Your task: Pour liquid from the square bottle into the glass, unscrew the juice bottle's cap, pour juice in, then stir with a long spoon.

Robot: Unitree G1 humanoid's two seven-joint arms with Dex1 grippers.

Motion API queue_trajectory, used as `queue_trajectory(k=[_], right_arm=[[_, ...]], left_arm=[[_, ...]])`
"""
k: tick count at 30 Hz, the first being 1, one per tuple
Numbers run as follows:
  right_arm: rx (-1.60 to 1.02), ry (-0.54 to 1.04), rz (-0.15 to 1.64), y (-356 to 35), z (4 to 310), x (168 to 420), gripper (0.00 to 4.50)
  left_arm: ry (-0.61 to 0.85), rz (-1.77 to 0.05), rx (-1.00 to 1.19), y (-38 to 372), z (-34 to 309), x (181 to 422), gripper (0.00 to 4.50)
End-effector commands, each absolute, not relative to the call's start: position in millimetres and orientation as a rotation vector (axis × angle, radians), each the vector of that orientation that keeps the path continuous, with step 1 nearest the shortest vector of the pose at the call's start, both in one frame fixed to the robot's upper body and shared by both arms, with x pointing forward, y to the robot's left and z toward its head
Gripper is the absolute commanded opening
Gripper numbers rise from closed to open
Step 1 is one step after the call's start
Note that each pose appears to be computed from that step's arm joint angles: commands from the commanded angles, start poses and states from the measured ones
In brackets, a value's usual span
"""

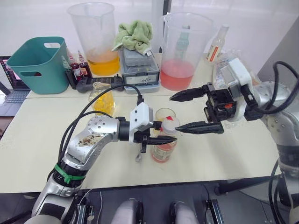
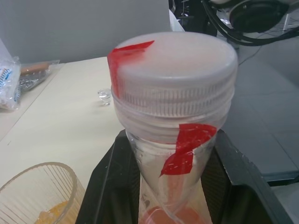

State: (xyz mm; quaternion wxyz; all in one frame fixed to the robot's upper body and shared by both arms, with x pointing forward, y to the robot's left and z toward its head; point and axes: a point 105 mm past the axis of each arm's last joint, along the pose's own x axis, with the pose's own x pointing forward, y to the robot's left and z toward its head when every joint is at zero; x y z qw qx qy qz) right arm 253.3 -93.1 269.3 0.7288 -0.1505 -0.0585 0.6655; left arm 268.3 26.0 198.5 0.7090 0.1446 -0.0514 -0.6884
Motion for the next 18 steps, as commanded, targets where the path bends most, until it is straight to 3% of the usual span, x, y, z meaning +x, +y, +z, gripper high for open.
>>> queue_trajectory(k=[1, 14, 18], right_arm=[[-0.359, -0.196, 1.328, -91.0, 276.2, 248.4, 4.46], [-0.311, -0.148, 1.225, -87.9, 261.2, 247.5, 4.46], [-0.311, -0.116, 1.233, -91.4, 256.0, 249.5, 3.31]], left_arm=[[-0.021, -1.578, 0.323, 21.0, 176.7, 267.4, 1.27], [-0.034, -1.593, 0.332, 13.3, 179.7, 281.6, 1.27], [-0.033, -1.585, 0.331, 12.4, 179.0, 283.5, 1.27]])
